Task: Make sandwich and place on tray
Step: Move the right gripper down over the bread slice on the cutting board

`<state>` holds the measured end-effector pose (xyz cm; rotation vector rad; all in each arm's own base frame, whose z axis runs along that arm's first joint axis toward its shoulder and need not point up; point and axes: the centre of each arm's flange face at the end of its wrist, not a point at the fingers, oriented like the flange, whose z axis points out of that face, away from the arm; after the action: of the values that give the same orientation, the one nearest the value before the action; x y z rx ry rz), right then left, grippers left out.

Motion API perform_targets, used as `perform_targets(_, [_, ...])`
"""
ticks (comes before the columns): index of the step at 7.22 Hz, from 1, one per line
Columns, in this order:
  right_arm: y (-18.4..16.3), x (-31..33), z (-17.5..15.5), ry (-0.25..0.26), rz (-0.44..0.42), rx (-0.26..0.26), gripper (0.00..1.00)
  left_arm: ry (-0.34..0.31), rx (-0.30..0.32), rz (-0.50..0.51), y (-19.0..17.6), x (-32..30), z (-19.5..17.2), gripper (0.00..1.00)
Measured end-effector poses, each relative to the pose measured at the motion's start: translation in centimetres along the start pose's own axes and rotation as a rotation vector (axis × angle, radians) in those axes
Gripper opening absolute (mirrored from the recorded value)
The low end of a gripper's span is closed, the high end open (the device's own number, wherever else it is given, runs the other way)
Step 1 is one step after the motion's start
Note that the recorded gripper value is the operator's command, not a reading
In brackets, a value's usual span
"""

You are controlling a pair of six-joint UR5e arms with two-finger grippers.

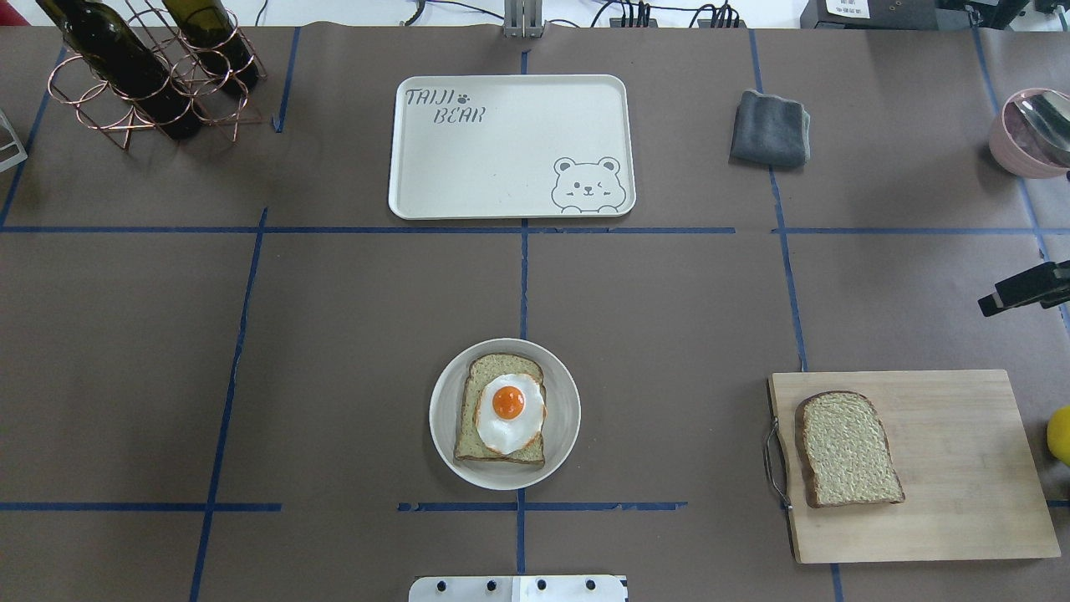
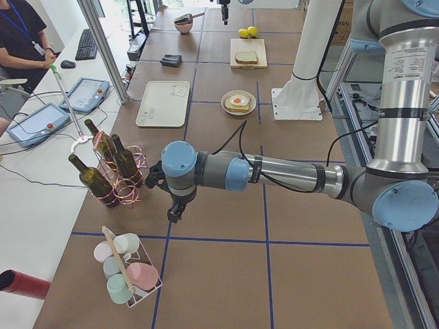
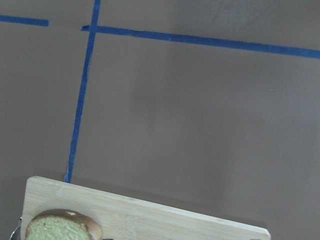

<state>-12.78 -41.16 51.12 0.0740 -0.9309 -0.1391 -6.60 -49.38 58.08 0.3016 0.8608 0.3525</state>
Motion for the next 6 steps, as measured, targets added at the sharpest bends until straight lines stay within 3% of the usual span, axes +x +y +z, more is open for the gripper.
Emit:
perform_targets(4, [3.6,-7.9,7.2,-0.01,0.164,0.009,0.92,-0.001,0.018,0.007,-1.0,1.1,0.7,1.0])
perform_targets(6, [5.8,-10.1,10.2,0.009,0.173,-0.023,0.89,-0.001,0.021,0.008,-1.2,1.4,0.8,1.0])
